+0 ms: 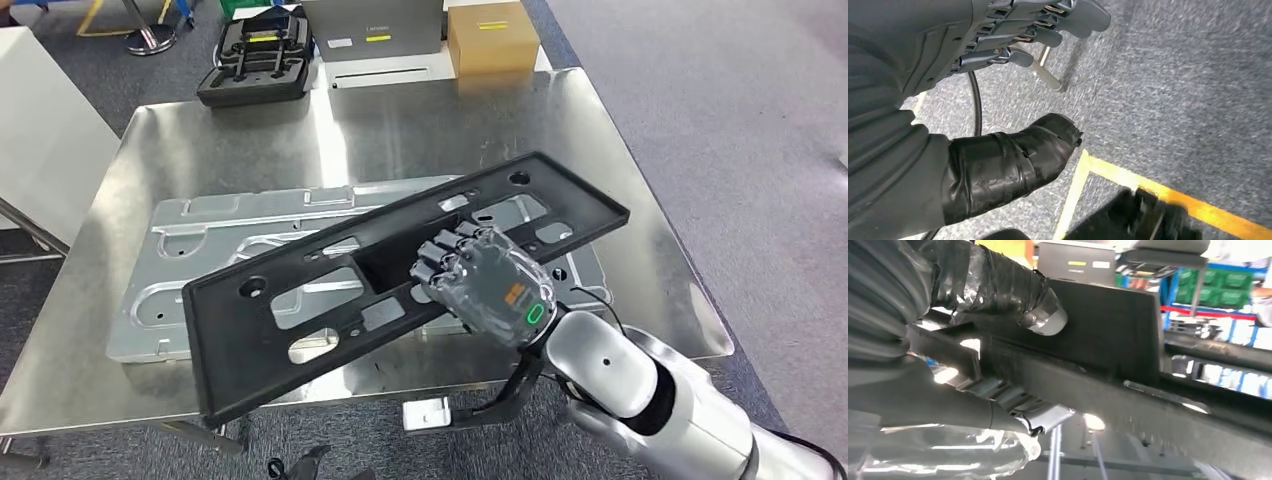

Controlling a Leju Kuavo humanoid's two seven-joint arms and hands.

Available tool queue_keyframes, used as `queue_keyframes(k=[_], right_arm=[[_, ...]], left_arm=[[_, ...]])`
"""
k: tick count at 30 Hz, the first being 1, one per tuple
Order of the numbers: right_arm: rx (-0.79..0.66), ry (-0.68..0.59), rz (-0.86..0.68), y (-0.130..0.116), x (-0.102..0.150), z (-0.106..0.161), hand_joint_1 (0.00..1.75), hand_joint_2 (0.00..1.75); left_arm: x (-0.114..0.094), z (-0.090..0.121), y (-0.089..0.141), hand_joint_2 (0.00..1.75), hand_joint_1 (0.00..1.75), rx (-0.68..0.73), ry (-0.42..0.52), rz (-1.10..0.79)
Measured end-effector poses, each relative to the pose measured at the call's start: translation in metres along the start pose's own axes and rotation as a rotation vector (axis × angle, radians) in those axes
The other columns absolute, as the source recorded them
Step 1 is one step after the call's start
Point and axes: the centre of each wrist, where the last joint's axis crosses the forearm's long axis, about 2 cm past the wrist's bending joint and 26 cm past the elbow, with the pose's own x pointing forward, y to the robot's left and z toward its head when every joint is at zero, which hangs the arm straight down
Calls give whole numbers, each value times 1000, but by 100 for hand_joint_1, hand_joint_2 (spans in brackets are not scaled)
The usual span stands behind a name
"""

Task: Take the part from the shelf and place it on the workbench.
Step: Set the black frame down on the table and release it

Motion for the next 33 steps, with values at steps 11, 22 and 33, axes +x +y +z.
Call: queue_keyframes(k=[11, 22, 33], right_arm=[[14, -40, 35, -1, 12, -4, 0, 0], [-39, -72, 94, -9, 22, -6, 0, 0], [-71, -105, 117, -14, 33, -6, 0, 0]], left_arm=[[5, -1, 3, 87, 0, 69, -42, -18], [1, 0, 3, 0, 0, 38, -5, -33], [-2, 2, -2, 0, 0, 3, 12, -26]])
